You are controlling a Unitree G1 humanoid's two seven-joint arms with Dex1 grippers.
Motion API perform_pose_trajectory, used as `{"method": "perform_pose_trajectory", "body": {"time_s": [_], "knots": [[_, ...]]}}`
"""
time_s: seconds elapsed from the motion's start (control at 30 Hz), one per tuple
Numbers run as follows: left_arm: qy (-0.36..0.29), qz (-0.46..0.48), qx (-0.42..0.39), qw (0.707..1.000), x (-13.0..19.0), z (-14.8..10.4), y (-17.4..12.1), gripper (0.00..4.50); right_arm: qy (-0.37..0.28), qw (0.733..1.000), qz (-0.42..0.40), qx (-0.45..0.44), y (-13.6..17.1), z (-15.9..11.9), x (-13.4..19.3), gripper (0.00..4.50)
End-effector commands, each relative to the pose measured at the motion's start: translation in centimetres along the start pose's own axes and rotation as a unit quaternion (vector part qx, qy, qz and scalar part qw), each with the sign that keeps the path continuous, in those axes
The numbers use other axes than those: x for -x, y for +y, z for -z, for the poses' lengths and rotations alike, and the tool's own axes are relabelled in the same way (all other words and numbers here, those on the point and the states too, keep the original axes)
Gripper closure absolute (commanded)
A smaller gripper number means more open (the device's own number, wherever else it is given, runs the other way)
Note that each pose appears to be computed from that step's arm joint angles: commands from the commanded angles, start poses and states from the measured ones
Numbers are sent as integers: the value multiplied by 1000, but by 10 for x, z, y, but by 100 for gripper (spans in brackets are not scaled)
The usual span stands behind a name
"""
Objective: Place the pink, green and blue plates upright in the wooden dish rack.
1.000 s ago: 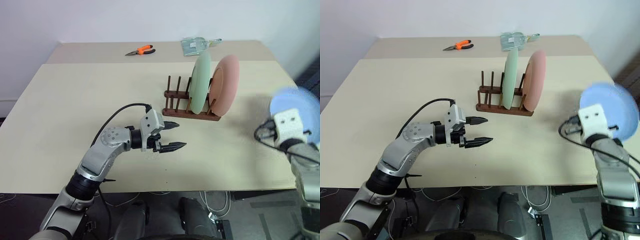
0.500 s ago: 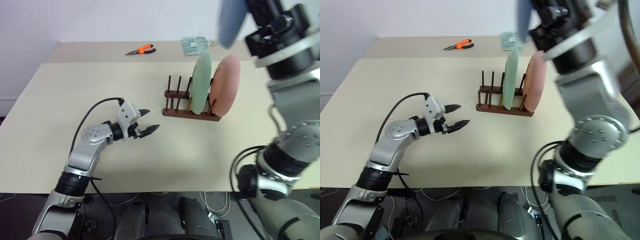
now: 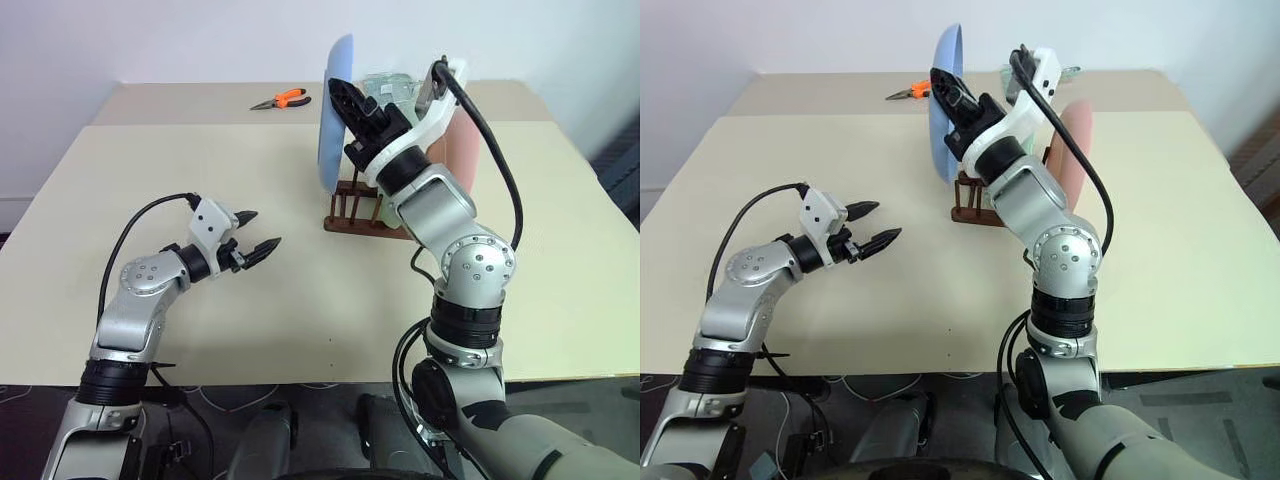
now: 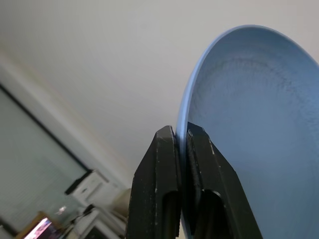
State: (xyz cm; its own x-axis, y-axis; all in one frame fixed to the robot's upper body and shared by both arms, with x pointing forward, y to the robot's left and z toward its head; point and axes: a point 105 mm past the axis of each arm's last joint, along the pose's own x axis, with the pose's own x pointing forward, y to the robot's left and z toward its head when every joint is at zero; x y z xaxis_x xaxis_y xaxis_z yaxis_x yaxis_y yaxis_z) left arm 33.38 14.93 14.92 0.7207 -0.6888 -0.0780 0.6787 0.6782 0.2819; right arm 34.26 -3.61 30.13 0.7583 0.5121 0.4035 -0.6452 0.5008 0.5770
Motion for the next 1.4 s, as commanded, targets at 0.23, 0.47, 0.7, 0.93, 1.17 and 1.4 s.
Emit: {"method": "perform_pose_trajectory", "body": {"time_s": [0.23, 0.47, 0.7, 0.93, 1.17, 1.4], "knots": [[-12, 4, -3, 1000, 0, -16, -6, 99, -22, 1000, 12, 6, -8, -8, -5, 444], [-10, 9, -2, 1000, -1, -16, -6, 99, -13, 999, 42, -9, -28, -5, -12, 379], [-13, 21, 2, 1000, -3, -17, -12, 99, -14, 986, -9, 164, -8, -18, -16, 146], [-11, 39, 16, 999, -4, -13, -23, 99, -19, 941, -62, 332, 12, -43, 1, 146], [-7, 61, 17, 998, -10, -9, -30, 99, 0, 918, -34, 396, -6, -59, 30, 146], [-6, 89, 20, 996, -16, -9, -37, 99, 39, 888, 33, 457, -36, -90, 91, 6]]}}
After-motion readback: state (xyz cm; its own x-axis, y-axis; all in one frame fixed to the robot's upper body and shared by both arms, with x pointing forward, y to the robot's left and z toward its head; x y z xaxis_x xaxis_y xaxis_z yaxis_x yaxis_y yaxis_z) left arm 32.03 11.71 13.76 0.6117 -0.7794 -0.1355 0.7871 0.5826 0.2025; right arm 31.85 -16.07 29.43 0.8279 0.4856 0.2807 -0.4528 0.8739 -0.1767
